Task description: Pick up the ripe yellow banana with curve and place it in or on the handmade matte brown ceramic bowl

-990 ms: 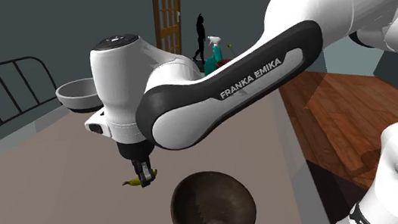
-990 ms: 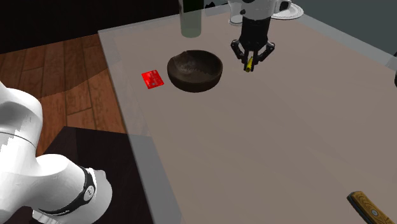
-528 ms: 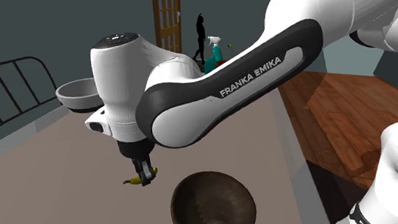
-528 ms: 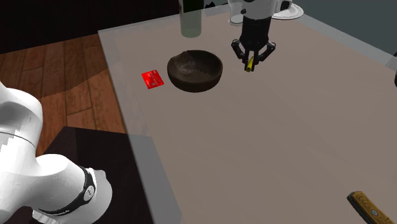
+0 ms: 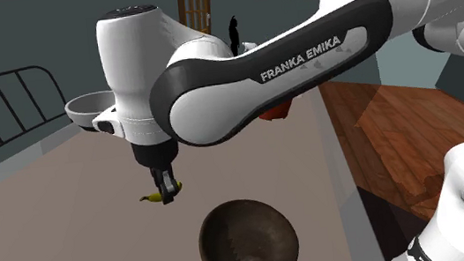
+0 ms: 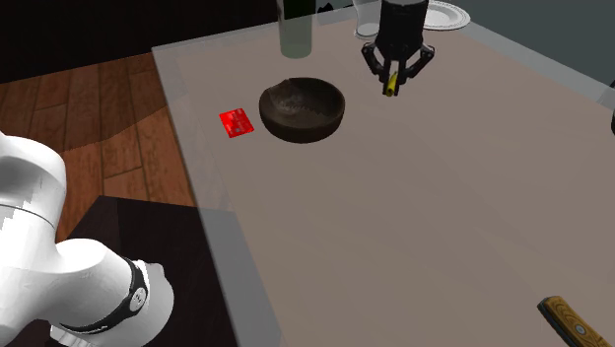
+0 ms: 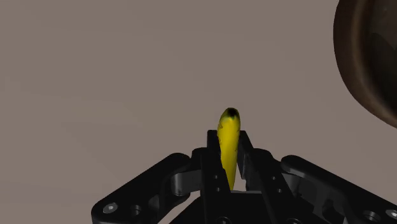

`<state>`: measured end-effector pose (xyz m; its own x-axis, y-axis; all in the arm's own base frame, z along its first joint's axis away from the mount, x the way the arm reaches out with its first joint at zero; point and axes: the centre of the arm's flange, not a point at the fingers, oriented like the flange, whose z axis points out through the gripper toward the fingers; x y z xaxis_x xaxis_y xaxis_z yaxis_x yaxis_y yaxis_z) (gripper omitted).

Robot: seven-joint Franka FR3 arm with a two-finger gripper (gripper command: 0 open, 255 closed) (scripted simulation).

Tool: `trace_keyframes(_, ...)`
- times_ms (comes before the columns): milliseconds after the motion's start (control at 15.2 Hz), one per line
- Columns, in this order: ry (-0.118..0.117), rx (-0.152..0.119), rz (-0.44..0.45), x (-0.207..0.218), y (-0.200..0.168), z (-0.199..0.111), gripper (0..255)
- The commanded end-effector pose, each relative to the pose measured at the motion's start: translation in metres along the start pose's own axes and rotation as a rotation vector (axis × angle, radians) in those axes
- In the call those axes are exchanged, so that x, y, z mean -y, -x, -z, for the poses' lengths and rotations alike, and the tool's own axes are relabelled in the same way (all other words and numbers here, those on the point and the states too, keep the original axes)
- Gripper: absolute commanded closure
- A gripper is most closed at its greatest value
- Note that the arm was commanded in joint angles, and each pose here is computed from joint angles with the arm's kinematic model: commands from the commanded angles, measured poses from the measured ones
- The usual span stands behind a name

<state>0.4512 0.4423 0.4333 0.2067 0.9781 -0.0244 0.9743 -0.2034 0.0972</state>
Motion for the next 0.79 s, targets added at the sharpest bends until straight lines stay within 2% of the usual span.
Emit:
trace_keyframes(0,0.0,0.0,0.0,-0.001,0.0,0.01,255)
trace_keyframes(726,0.0,0.0,0.0,-0.006,0.002,0.068,255)
